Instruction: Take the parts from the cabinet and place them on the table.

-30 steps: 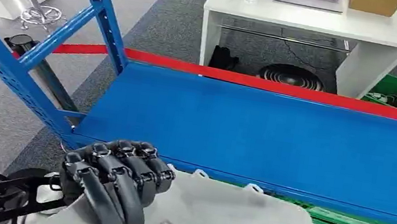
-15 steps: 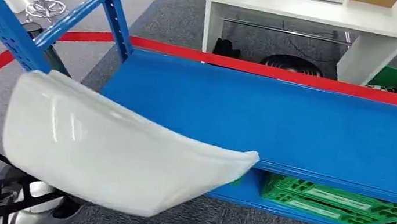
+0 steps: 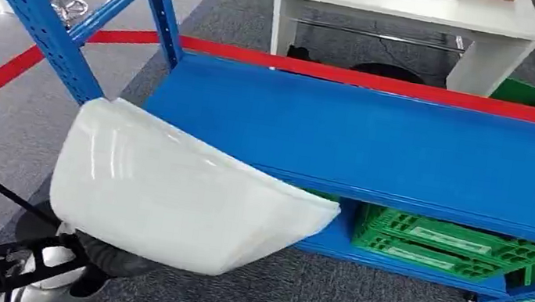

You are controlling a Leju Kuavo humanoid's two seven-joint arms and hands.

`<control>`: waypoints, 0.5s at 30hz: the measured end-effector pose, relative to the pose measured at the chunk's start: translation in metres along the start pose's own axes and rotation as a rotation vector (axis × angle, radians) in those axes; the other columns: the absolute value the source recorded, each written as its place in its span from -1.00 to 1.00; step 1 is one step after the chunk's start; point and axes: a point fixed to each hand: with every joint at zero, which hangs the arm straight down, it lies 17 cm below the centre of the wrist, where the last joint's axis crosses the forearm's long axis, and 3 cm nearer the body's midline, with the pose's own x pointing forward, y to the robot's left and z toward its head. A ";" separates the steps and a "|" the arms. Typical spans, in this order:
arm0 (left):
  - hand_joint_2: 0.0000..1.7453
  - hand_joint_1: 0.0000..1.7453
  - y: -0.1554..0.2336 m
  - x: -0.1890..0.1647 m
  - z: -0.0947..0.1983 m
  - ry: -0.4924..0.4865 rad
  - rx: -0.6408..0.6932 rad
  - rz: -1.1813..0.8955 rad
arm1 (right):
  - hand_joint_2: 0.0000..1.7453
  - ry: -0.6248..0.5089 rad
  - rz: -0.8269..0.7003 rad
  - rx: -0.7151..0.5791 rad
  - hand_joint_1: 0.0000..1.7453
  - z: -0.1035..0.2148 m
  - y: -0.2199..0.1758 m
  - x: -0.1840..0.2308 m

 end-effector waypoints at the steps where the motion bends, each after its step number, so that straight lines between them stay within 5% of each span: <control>1: 1.00 1.00 0.000 -0.001 0.001 0.002 0.001 0.001 | -1.00 0.016 -0.004 -0.004 -1.00 0.000 -0.001 -0.004; 15: 1.00 1.00 0.004 -0.003 0.008 0.017 0.022 0.011 | -1.00 0.109 -0.045 -0.119 -1.00 0.002 -0.057 -0.032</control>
